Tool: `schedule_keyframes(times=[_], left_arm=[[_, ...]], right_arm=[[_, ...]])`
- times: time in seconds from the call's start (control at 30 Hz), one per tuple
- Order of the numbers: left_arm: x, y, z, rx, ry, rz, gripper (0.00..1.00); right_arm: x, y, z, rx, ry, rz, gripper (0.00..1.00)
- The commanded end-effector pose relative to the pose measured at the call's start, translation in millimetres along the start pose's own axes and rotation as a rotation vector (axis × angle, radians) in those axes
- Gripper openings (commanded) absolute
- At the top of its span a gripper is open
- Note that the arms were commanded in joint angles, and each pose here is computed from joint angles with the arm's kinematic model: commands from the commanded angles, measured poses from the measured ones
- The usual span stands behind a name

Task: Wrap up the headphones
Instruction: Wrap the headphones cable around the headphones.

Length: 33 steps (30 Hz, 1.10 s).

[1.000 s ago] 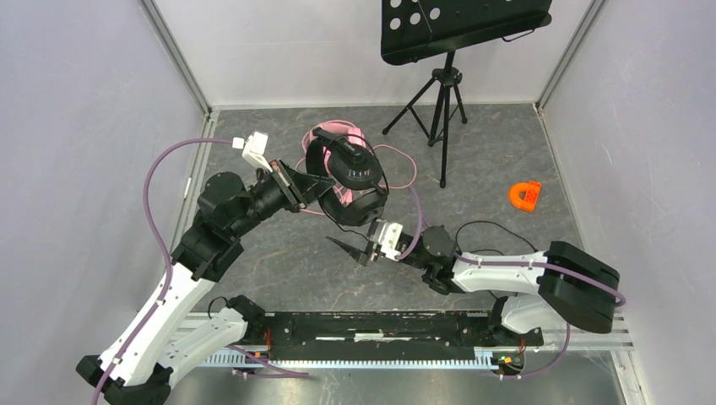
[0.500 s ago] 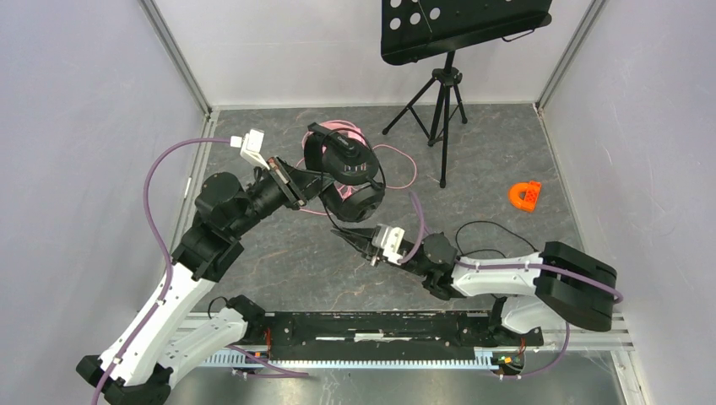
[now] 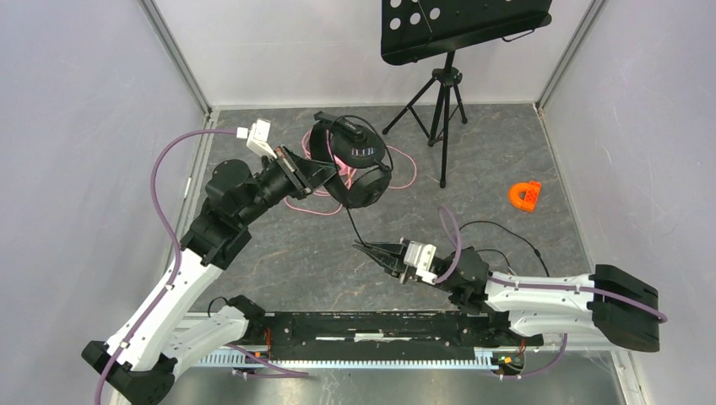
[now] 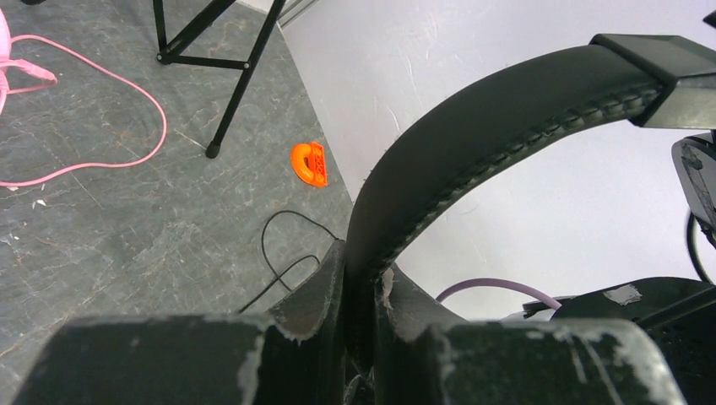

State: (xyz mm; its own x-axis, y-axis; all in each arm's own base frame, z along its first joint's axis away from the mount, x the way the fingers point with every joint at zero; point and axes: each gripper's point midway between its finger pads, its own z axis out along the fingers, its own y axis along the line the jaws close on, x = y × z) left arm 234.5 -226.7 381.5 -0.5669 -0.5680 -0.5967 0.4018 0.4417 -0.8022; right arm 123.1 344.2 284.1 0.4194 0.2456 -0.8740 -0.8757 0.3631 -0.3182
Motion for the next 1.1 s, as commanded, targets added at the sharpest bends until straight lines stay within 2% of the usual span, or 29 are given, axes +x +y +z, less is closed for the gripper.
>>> schedule_keyframes(times=[0.0,0.23,0.43,0.57,0.7,0.9,1.07], left_arm=[[-31.5,-27.2,-2.2,0.064,-0.111,-0.001,0.02],[-33.4,-12.3,8.4,0.011,-0.123,0.014,0.02],[-35.5,6.6,14.3,-0.072,-0.120,0.069,0.02],[-33.6,10.0,19.5,-0.071,-0.104,0.059,0.02],[-30.0,14.1,18.6,-0.083,-0.088,0.070,0.02],[-27.9,18.9,9.7,-0.126,-0.061,0.119,0.02],[-16.2,2.3,4.9,-0.042,0.008,0.136,0.02]], right_arm=[[5.8,4.6,-8.2,-0.019,0.042,-0.009,0.00],[10.3,23.5,-2.4,-0.107,0.087,-0.014,0.00],[5.3,19.2,-12.3,-0.073,0.081,-0.030,0.00],[9.8,17.4,-19.7,-0.059,0.095,-0.037,0.00],[15.0,10.9,-26.5,-0.023,0.120,-0.051,0.00],[19.1,-15.9,-52.0,0.122,0.135,-0.120,0.00],[27.1,-29.0,-61.1,0.181,0.191,-0.179,0.00]])
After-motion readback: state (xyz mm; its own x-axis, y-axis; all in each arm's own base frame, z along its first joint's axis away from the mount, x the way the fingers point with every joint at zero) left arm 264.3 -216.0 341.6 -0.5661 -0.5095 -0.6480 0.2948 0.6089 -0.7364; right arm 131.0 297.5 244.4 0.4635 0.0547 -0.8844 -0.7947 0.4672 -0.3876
